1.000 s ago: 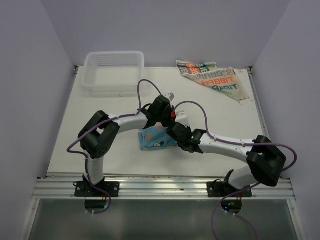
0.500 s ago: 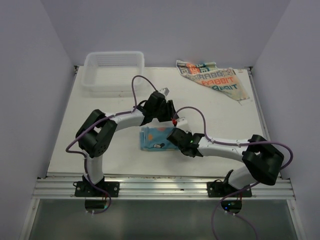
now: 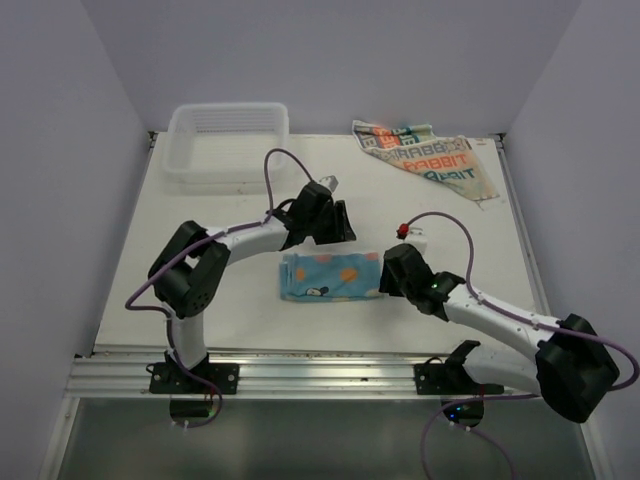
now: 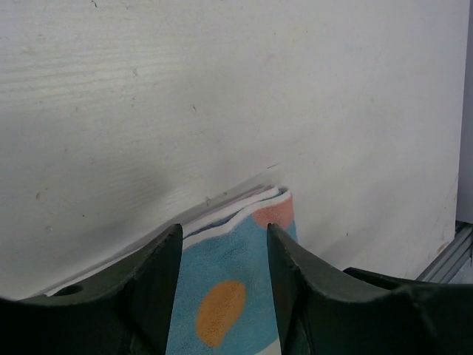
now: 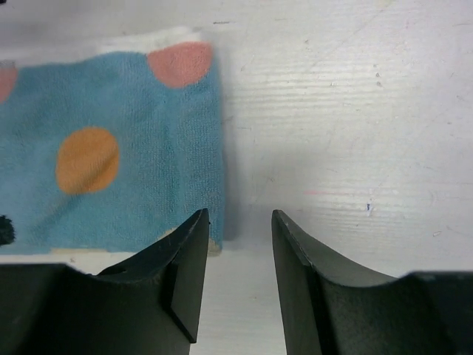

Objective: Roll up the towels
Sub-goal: Roll the towel

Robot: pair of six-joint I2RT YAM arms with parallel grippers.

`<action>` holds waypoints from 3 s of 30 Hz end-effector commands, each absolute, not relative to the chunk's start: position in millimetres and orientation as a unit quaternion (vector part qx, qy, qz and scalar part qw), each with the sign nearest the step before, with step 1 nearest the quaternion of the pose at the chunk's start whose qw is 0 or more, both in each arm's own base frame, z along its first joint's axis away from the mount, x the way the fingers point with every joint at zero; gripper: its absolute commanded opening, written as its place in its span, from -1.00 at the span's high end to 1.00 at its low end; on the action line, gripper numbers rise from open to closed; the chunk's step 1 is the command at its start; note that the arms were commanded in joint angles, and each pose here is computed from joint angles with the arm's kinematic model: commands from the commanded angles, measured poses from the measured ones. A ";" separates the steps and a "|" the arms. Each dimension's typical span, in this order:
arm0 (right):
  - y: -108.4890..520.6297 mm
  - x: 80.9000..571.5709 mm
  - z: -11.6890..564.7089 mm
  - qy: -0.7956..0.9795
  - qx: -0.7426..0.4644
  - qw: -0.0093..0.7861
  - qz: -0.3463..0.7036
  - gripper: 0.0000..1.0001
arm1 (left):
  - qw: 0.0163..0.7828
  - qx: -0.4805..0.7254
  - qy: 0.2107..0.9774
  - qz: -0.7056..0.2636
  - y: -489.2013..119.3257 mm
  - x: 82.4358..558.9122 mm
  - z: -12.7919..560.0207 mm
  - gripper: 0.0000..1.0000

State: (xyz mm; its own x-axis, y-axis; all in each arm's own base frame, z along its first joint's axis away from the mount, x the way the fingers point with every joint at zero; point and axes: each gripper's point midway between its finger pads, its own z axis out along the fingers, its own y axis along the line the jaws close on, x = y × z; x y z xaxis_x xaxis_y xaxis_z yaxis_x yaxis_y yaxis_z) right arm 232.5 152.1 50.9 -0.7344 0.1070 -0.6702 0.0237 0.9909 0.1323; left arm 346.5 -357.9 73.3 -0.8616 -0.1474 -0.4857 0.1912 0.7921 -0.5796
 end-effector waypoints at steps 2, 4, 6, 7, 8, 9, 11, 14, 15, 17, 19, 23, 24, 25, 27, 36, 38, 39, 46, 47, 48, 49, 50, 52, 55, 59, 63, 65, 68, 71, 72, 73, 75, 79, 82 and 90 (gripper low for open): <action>186.1 237.0 70.8 0.911 0.061 0.356 0.199 0.12 | 0.313 0.025 0.895 -0.317 -353.7 353.0 116.7 -0.04; 185.5 242.8 71.1 0.904 0.083 0.354 0.223 0.12 | 0.318 0.030 0.895 -0.312 -351.9 350.4 121.9 0.01; 184.7 245.8 66.7 0.902 0.107 0.340 0.245 0.12 | 0.320 0.040 0.895 -0.307 -353.6 344.7 124.5 0.12; 184.2 248.4 65.5 0.901 0.113 0.336 0.249 0.13 | 0.328 0.045 0.893 -0.305 -353.9 343.5 129.1 0.14; 183.3 249.8 60.1 0.905 0.117 0.327 0.247 0.13 | 0.327 0.055 0.893 -0.306 -359.3 337.2 129.4 0.17; 182.2 252.8 59.6 0.904 0.122 0.325 0.250 0.13 | 0.325 0.062 0.893 -0.306 -362.4 333.0 129.5 0.22; 178.4 254.8 54.3 0.907 0.128 0.320 0.242 0.14 | 0.317 0.079 0.893 -0.311 -373.1 320.3 126.8 0.27; 174.9 259.0 51.1 0.907 0.133 0.320 0.239 0.15 | 0.296 0.091 0.897 -0.316 -382.3 303.4 112.5 0.47; 176.0 256.6 47.0 0.910 0.132 0.309 0.242 0.16 | 0.293 0.093 0.895 -0.325 -386.7 300.1 110.6 0.60; 178.2 260.7 49.4 0.907 0.132 0.314 0.249 0.19 | 0.276 0.096 0.896 -0.333 -391.8 289.2 100.6 0.67; 177.2 262.0 48.3 0.907 0.135 0.313 0.248 0.22 | 0.270 0.101 0.897 -0.335 -397.2 284.8 93.9 0.81; 176.5 262.4 47.2 0.908 0.135 0.311 0.246 0.35 | 0.256 0.117 0.901 -0.330 -405.5 272.4 79.6 0.90; 176.0 262.9 47.6 0.907 0.136 0.313 0.246 0.43 | 0.249 0.119 0.904 -0.326 -405.8 270.1 72.0 0.94; 175.6 262.9 47.1 0.908 0.135 0.313 0.244 0.46 | 0.244 0.121 0.905 -0.326 -407.2 267.3 68.6 0.95; 176.1 263.1 47.0 0.909 0.133 0.311 0.243 0.50 | 0.237 0.122 0.908 -0.324 -408.2 265.0 60.3 0.96; 171.1 263.5 36.1 0.918 0.129 0.304 0.220 0.43 | 0.219 0.124 0.920 -0.300 -407.9 256.6 33.9 0.97; 170.5 262.8 32.9 0.920 0.128 0.301 0.216 0.41 | 0.216 0.123 0.924 -0.292 -405.2 256.2 29.3 0.98; 171.1 263.9 33.6 0.920 0.128 0.301 0.217 0.40 | 0.216 0.122 0.924 -0.290 -404.6 256.4 28.2 0.99; 167.9 265.0 29.7 0.925 0.124 0.297 0.202 0.23 | 0.214 0.119 0.928 -0.279 -399.2 255.2 23.5 1.00; 169.1 264.4 29.2 0.925 0.123 0.294 0.204 0.24 | 0.214 0.118 0.928 -0.280 -399.2 255.1 23.9 1.00; 170.0 266.0 30.5 0.924 0.123 0.298 0.207 0.35 | 0.215 0.117 0.928 -0.279 -399.0 255.6 23.8 1.00; 171.0 266.8 31.6 0.923 0.123 0.299 0.209 0.43 | 0.214 0.117 0.928 -0.280 -398.8 255.1 24.0 1.00; 170.4 266.5 31.7 0.923 0.124 0.299 0.209 0.50 | 0.214 0.117 0.928 -0.280 -398.8 255.1 24.0 1.00; 171.1 268.9 38.9 0.919 0.118 0.310 0.213 0.63 | 0.214 0.117 0.928 -0.280 -398.8 255.1 24.0 1.00; 172.1 271.3 50.1 0.915 0.108 0.323 0.219 0.75 | 0.215 0.117 0.928 -0.281 -399.6 254.7 24.2 1.00; 178.9 269.4 58.7 0.912 0.091 0.322 0.237 0.82 | 0.216 0.115 0.928 -0.282 -400.5 254.7 23.8 1.00; 185.9 267.6 61.8 0.909 0.081 0.318 0.257 0.84 | 0.214 0.115 0.928 -0.284 -400.7 252.4 22.8 1.00; 190.0 266.1 63.3 0.909 0.077 0.312 0.266 0.85 | 0.214 0.115 0.927 -0.284 -401.1 251.9 22.7 1.00; 197.5 268.3 64.5 0.905 0.070 0.310 0.282 0.84 | 0.215 0.115 0.927 -0.283 -400.5 252.0 23.2 1.00; 203.6 267.2 62.4 0.904 0.067 0.302 0.296 0.86 | 0.215 0.115 0.927 -0.284 -400.4 251.0 23.4 1.00; 204.9 267.3 62.3 0.903 0.067 0.300 0.299 0.87 | 0.214 0.113 0.928 -0.284 -399.8 250.4 23.1 1.00; 205.8 267.3 62.6 0.903 0.069 0.299 0.301 0.87 | 0.216 0.114 0.927 -0.284 -399.7 250.7 22.9 1.00; 207.4 267.9 63.5 0.901 0.069 0.299 0.306 0.87 | 0.215 0.114 0.927 -0.284 -399.5 250.2 22.3 1.00; 209.3 268.7 59.7 0.904 0.068 0.292 0.305 0.87 | 0.215 0.113 0.927 -0.285 -399.0 249.8 23.3 1.00; 211.1 268.9 56.2 0.904 0.071 0.288 0.307 0.88 | 0.219 0.113 0.927 -0.283 -397.6 250.4 24.1 1.00; 205.8 267.7 34.0 0.918 0.074 0.273 0.279 0.97 | 0.226 0.113 0.925 -0.282 -396.2 252.0 28.3 1.00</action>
State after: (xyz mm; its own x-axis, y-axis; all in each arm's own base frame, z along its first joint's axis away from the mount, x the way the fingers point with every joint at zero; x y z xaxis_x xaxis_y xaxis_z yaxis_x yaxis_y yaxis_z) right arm 258.7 197.4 28.3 -0.8474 0.2897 -0.4449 0.0061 0.8433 0.5374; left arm 253.0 -396.4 21.4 -0.8845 0.0907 -0.4576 0.3292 0.8164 -0.4745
